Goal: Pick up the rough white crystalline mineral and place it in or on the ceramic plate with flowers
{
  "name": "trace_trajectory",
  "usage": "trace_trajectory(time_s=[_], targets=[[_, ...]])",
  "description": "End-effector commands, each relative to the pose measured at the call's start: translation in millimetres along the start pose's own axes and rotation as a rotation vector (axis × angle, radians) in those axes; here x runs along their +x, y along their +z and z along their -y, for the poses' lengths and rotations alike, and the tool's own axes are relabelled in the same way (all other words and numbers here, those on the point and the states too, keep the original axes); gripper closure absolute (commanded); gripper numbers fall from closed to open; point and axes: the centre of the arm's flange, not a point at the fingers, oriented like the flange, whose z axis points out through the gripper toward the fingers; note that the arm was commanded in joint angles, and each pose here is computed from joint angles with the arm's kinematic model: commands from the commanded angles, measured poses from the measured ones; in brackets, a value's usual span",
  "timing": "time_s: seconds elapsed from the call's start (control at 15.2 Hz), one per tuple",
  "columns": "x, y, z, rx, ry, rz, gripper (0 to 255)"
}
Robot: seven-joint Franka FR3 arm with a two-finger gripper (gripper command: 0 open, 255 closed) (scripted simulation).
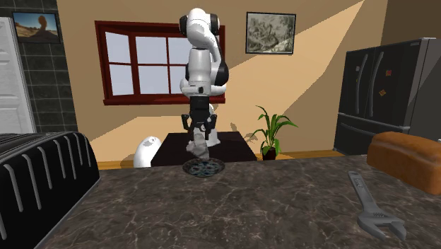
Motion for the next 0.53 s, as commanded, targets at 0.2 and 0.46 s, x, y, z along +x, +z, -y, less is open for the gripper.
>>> trace_trajectory(time_s=[0.2, 0.46], targets=[[-3.6, 26.5, 1.2, 0.0, 0.0, -0.001, 255], [-3.6, 26.5, 1.2, -0.001, 0.0, -0.001, 255]])
